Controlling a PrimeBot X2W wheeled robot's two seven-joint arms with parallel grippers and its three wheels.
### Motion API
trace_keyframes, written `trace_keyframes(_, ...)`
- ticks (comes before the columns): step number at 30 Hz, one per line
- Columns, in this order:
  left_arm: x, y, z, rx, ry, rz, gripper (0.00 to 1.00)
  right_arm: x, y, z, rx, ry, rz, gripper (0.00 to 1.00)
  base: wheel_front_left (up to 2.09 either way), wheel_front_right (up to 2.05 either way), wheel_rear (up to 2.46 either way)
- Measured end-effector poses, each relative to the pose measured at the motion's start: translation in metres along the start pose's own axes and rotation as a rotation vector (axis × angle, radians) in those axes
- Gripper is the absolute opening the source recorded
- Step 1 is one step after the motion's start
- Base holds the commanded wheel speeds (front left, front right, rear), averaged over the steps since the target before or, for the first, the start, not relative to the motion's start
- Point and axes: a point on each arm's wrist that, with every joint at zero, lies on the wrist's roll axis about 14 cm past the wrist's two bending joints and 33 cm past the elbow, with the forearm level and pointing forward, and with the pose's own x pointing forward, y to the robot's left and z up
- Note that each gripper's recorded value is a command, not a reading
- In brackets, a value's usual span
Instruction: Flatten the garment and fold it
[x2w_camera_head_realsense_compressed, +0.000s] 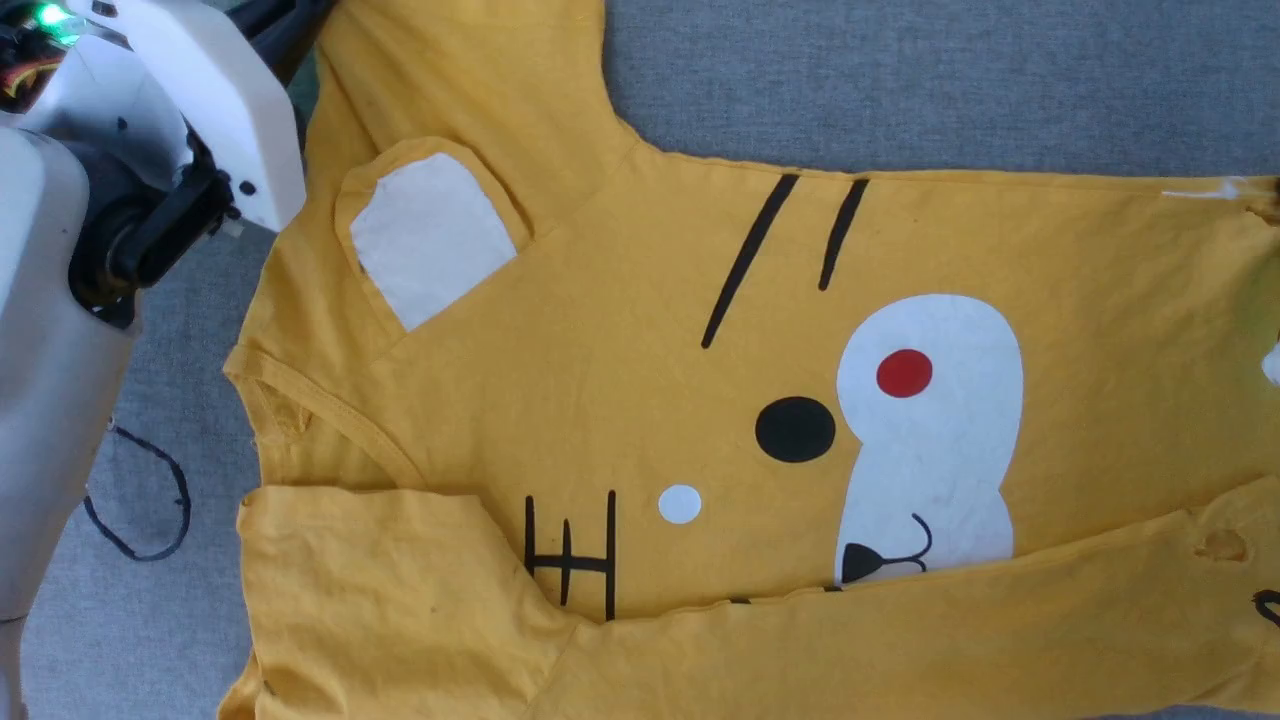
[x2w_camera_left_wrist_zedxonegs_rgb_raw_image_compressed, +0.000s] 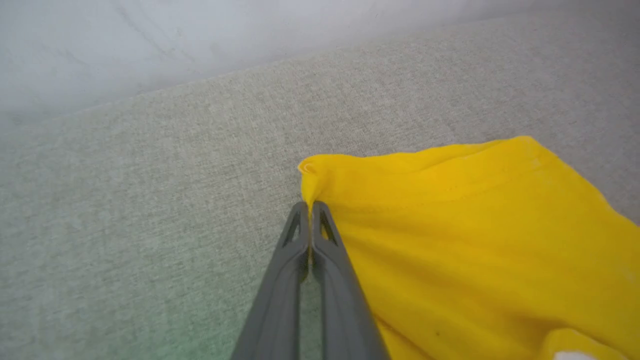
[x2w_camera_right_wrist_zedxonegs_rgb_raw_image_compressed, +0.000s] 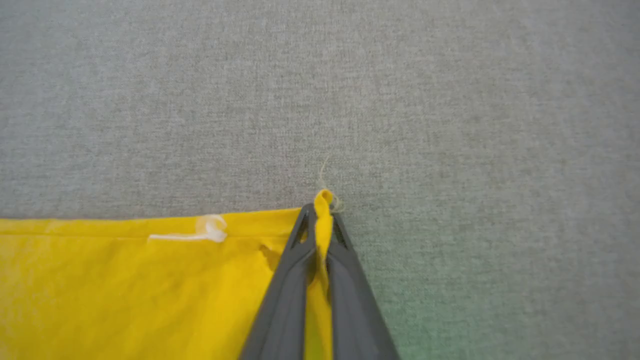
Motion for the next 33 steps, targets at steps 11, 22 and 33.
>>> trace_keyframes(11,-0.033,0.004,0.056,-0.01,-0.248,0.046,0.0,-0.024,0.003,0.043,-0.012,-0.202,0.012,0.0,0.0,0.0,0.0)
trace_keyframes(22,-0.12,-0.013,0.058,-0.051,-0.431,0.084,0.0,-0.075,0.001,0.029,0.049,-0.266,0.036,0.0,0.0,0.0,0.0)
trace_keyframes(33,-0.205,-0.036,-0.009,-0.213,-0.424,0.187,0.0,-0.123,-0.011,-0.016,0.158,-0.267,0.045,0.0,0.0,0.0,0.0)
